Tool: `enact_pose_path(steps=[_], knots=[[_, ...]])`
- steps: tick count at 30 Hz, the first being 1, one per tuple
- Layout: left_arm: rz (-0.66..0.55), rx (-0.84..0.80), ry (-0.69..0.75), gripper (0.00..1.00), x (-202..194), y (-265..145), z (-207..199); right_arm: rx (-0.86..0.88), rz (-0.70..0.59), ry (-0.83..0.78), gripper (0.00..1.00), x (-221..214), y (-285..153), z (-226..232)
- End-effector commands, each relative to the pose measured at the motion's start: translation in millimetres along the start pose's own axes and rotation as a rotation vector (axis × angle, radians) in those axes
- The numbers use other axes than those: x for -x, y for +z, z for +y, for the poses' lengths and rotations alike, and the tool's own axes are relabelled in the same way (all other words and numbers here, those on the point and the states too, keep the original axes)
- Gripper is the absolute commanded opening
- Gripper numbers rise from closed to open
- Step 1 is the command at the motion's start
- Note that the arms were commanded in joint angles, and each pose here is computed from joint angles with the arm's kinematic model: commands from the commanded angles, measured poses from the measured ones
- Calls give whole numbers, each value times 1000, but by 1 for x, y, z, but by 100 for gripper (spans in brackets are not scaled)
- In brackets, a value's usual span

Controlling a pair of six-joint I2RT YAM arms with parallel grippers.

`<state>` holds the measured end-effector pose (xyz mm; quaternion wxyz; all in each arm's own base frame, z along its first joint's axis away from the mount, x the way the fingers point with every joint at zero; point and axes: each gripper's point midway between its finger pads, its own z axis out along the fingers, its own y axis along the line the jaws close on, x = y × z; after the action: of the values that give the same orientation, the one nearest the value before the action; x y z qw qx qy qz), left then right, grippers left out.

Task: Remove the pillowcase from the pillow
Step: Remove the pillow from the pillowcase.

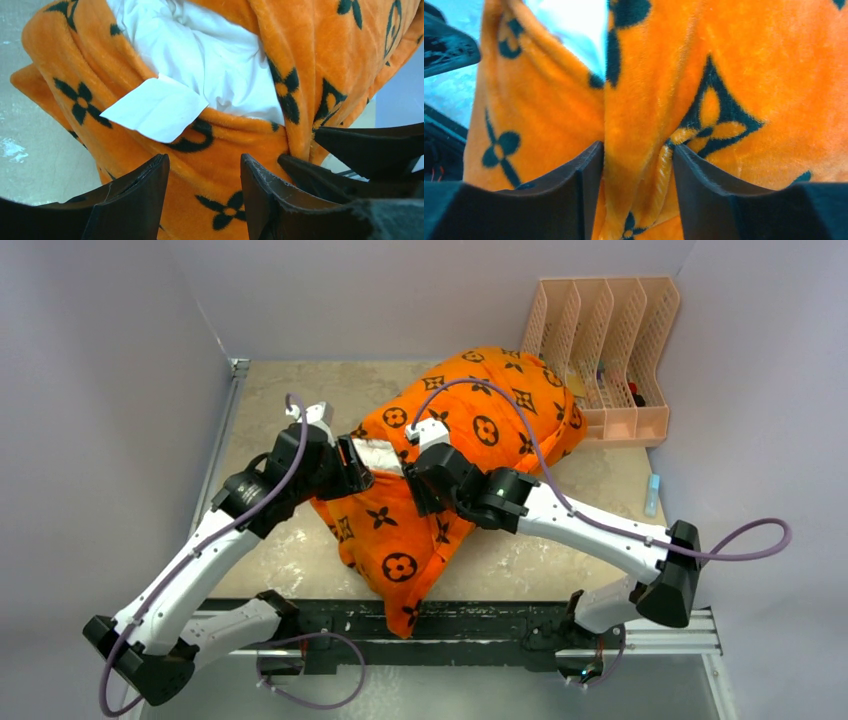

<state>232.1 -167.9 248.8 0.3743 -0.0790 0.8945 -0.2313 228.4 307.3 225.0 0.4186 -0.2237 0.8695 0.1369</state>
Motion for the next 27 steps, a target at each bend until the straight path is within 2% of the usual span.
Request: enact_pose_path(steps=[1,4,7,12,16,20,22,23,25,27], knots=[[-48,-52,67,54,21,-6,-18,-161,-16,22,48,6,-2,-25],[-15,-57,111,54,16,2,-20,-312,-65,6,28,18,-7,-57],[-1,-61,167,54,17,7,-21,-335,-114,59,0,34,-18,-78],[-29,-184,250,54,31,9,-51,-181,-170,209,0,44,-22,-90],[-1,-268,330,56,32,17,-81,-151,-108,231,0,29,-8,-83],[47,-227,427,56,14,28,-97,-117,-116,269,0,23,0,-77],[26,-66,364,56,19,40,-79,-103,-116,277,0,22,1,-75],[28,-10,325,52,18,45,-71,-104,-115,279,0,22,1,-76],[11,129,163,46,17,47,-51,-116,-113,280,0,21,1,-78],[-3,133,22,40,14,44,-51,-122,-119,284,0,22,-1,-79]])
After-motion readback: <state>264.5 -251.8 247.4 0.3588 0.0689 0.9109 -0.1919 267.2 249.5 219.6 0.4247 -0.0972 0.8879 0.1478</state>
